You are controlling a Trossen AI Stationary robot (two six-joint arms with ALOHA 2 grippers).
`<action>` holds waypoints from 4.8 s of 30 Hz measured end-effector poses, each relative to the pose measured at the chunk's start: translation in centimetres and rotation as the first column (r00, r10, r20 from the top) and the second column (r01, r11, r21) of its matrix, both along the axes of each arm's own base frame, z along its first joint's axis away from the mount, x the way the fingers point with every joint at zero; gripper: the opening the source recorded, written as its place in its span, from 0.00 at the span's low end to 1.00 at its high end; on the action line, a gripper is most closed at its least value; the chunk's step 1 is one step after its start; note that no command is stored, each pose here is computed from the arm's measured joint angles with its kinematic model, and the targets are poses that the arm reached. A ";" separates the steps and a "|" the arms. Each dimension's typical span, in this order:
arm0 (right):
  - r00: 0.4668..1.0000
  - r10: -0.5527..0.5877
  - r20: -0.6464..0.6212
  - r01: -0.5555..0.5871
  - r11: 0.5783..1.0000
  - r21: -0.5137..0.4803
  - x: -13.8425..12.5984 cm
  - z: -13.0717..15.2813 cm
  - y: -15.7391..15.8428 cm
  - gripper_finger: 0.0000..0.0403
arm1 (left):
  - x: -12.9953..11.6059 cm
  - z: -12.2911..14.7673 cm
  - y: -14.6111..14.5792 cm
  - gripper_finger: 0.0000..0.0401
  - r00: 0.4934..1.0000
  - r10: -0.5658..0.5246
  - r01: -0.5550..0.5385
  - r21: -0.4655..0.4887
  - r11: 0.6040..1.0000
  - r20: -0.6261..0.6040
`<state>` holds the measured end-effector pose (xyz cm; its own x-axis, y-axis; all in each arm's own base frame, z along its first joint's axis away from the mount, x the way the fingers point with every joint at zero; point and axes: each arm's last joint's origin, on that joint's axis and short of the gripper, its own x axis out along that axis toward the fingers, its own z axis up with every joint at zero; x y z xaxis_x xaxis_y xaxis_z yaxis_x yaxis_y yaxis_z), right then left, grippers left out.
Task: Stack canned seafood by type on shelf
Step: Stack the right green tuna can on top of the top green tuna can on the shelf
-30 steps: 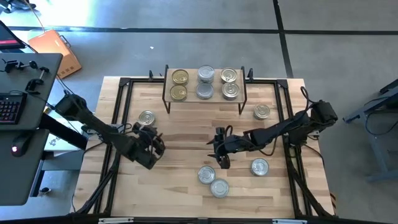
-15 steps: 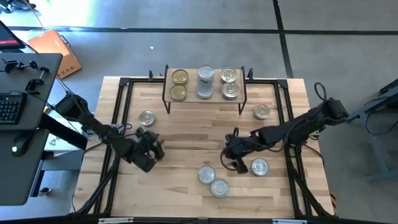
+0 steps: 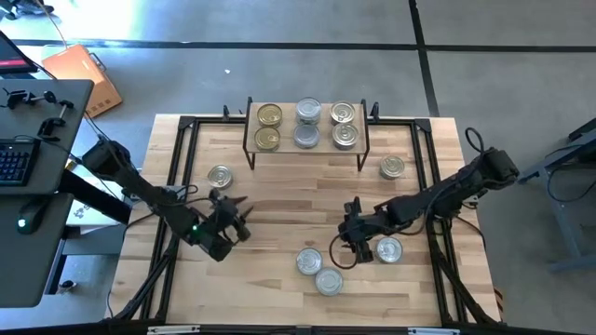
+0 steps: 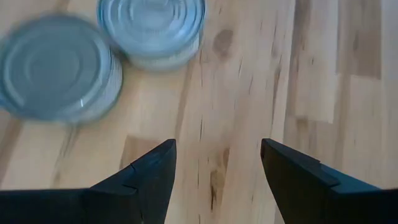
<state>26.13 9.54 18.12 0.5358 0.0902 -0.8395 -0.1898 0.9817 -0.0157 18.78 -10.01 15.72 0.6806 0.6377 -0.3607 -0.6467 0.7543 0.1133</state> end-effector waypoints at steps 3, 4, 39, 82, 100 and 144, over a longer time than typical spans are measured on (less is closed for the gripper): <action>0.997 -0.025 -0.071 0.025 1.000 -0.008 -1.0 0.2 -0.2 0.56 | -0.7 -0.2 1.0 0.42 0.997 0.071 -0.071 -0.105 0.992 -0.012; 0.994 -0.050 -0.100 0.050 0.999 -0.006 -1.5 0.4 -0.4 0.56 | -0.9 -0.3 1.2 0.42 0.996 0.085 -0.088 -0.139 0.986 -0.030; 0.943 -0.223 -0.247 0.216 0.975 -0.058 -9.0 5.1 -1.1 0.53 | -1.9 -1.4 1.8 0.42 0.978 0.158 -0.192 -0.297 0.935 -0.137; 0.981 -0.044 0.187 0.071 0.987 -0.143 0.7 -0.4 -2.4 0.04 | 2.7 -0.5 -0.3 0.42 0.994 -0.110 0.111 -0.097 0.989 0.015; 0.981 -0.168 0.101 0.177 0.981 -0.085 -1.0 -3.8 -5.5 0.49 | 15.1 -4.3 -1.1 0.44 0.814 -0.546 0.576 0.160 0.801 -0.198; 0.972 -0.195 0.130 0.184 0.978 0.096 4.1 -4.7 -4.8 0.70 | 17.6 -6.9 0.9 0.19 0.546 -0.630 0.787 0.080 0.612 -0.552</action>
